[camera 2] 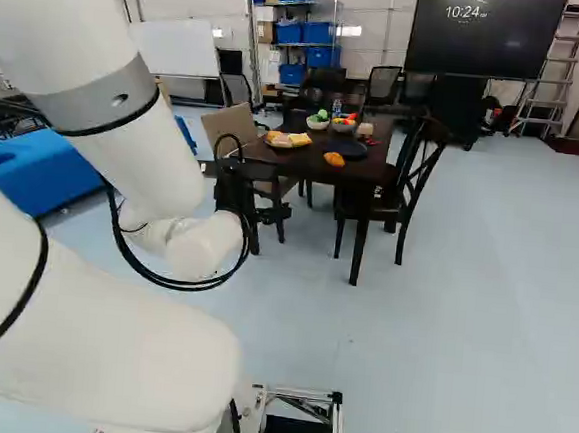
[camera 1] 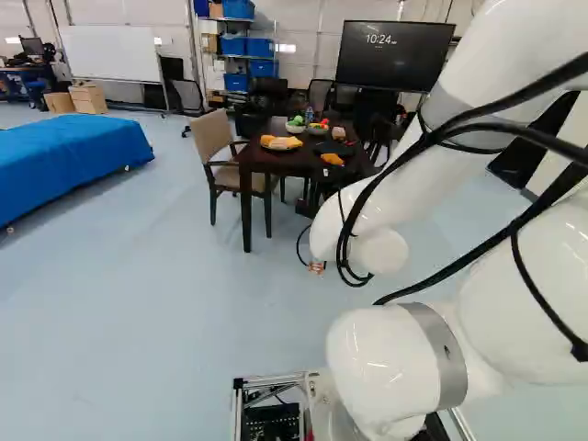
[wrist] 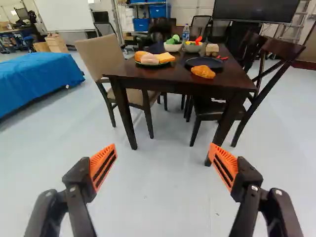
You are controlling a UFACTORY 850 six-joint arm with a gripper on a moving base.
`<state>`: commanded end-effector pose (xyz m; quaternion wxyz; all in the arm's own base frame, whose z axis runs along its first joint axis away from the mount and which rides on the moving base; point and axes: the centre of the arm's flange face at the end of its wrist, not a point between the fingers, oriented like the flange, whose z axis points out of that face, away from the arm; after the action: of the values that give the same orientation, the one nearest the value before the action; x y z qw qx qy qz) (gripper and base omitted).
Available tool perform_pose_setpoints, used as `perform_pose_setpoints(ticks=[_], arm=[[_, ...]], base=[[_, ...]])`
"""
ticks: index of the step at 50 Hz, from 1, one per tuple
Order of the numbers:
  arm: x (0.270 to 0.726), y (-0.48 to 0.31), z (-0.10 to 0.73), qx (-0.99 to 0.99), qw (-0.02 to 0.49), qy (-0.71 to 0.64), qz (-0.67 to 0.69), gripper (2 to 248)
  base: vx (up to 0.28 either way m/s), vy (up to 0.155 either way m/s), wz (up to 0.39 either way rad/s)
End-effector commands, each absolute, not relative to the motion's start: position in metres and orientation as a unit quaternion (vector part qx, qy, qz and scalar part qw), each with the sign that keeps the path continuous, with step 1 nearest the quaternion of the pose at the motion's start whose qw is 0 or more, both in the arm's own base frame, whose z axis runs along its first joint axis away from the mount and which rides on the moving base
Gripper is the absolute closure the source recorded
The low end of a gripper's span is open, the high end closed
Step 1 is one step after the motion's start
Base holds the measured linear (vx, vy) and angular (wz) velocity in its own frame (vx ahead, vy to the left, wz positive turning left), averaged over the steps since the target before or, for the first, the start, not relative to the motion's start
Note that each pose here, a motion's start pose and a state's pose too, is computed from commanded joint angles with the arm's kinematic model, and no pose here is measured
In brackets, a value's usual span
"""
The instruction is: Move the croissant to the empty plate
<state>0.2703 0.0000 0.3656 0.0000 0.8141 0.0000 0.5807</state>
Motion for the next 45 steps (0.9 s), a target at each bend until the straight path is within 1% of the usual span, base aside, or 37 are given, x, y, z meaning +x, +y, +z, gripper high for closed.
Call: perform_pose_setpoints(ticks=[39,45], arm=[[0.2703,0.0,0.3656,0.814,0.0,0.0,0.581,3],[0.2703,0.0,0.3656,0.814,0.0,0.0,0.581,3]], base=[[0.199,-0.001,-0.022],[0.22,-0.023,-0.137]])
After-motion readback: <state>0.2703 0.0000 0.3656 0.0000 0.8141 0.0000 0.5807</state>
